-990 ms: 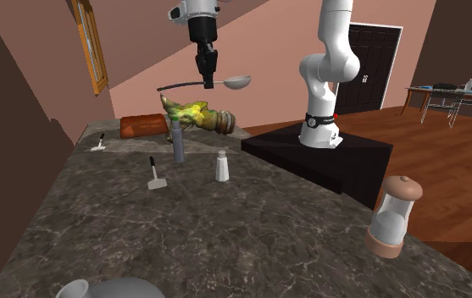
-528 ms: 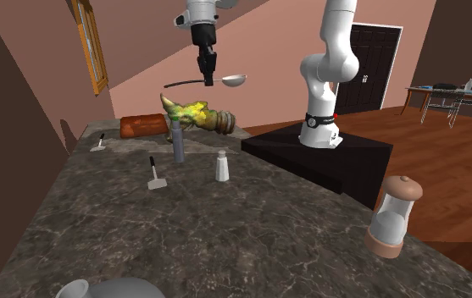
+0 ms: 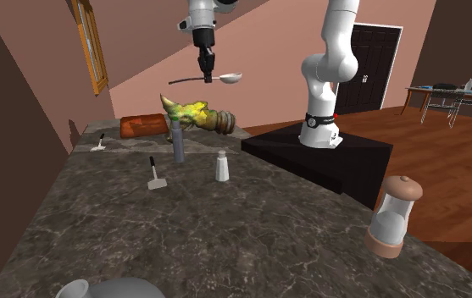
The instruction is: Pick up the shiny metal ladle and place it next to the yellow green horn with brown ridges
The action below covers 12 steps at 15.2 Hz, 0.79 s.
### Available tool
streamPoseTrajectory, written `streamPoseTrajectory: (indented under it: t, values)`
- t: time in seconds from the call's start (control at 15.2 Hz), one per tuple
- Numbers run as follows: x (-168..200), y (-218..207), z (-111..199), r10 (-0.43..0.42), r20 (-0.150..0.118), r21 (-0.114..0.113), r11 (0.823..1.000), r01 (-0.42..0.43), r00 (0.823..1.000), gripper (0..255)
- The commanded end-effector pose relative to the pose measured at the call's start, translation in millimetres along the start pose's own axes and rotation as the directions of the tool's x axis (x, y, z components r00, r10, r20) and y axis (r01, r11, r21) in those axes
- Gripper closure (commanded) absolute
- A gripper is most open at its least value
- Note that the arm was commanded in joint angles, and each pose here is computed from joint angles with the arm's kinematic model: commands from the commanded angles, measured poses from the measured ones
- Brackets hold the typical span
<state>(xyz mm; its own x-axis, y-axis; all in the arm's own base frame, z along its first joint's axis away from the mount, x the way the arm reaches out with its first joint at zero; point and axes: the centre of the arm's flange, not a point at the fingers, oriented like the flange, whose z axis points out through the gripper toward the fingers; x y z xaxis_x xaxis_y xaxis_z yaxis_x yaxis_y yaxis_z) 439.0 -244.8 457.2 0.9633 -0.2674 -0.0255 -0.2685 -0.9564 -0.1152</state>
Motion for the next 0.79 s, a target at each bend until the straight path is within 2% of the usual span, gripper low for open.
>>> streamPoseTrajectory:
  t: [0.0,0.73]
  values:
    - [-2,12,7,-0.001,0.000,0.000,1.000,0.001,1.000,255]
    - [-1,19,64,-0.001,0.000,0.000,1.000,0.001,1.000,255]
